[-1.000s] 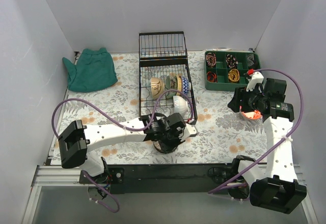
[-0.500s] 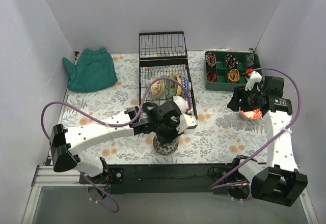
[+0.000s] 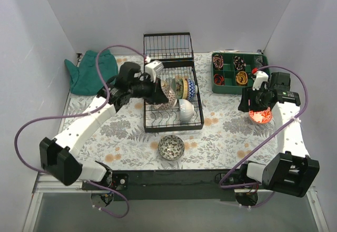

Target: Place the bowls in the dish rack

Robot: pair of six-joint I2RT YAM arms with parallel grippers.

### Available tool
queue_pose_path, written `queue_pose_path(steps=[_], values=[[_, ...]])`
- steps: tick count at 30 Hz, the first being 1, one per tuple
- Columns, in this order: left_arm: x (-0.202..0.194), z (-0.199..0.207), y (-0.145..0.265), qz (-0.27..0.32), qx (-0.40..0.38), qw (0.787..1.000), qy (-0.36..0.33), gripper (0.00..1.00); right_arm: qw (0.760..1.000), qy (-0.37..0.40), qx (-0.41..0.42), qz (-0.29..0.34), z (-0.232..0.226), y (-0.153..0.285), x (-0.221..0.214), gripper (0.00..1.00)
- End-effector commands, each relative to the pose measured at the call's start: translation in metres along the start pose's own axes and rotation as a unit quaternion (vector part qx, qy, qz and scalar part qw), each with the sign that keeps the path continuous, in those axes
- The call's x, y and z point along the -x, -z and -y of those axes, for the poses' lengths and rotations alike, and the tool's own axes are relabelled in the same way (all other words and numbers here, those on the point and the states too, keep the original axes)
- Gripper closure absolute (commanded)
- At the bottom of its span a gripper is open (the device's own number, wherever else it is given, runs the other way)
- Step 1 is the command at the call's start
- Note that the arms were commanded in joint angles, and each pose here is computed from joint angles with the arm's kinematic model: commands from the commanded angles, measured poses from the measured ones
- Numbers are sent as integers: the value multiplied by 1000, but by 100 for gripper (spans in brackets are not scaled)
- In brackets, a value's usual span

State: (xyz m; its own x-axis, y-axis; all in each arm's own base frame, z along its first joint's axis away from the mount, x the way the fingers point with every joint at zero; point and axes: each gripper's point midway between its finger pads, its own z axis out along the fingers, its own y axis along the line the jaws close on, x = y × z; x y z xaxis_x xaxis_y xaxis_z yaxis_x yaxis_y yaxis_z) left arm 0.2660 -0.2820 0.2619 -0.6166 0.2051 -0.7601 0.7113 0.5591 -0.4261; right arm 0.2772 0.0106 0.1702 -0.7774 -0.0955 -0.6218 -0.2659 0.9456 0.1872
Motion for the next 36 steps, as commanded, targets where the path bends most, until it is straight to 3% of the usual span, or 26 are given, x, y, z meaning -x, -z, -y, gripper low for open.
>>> queue_pose_path(steps=[1, 9, 14, 23, 26, 36], values=[[35, 65, 53, 154, -202, 967, 27, 100, 999, 27, -37, -13, 19, 2, 7, 36], [14, 45, 40, 162, -231, 950, 135, 100, 997, 34, -55, -45, 30, -4, -6, 37], [11, 21, 31, 168, -221, 936, 215, 100, 995, 36, -67, -58, 32, -2, -18, 37], [-9, -6, 12, 182, -198, 916, 298, 100, 995, 35, -75, -59, 31, 1, -27, 37], [-15, -25, 4, 193, -177, 898, 354, 100, 995, 30, -76, -61, 31, 2, -28, 37], [-19, -53, 4, 219, -156, 887, 376, 100, 995, 28, -68, -63, 29, -2, -31, 36]])
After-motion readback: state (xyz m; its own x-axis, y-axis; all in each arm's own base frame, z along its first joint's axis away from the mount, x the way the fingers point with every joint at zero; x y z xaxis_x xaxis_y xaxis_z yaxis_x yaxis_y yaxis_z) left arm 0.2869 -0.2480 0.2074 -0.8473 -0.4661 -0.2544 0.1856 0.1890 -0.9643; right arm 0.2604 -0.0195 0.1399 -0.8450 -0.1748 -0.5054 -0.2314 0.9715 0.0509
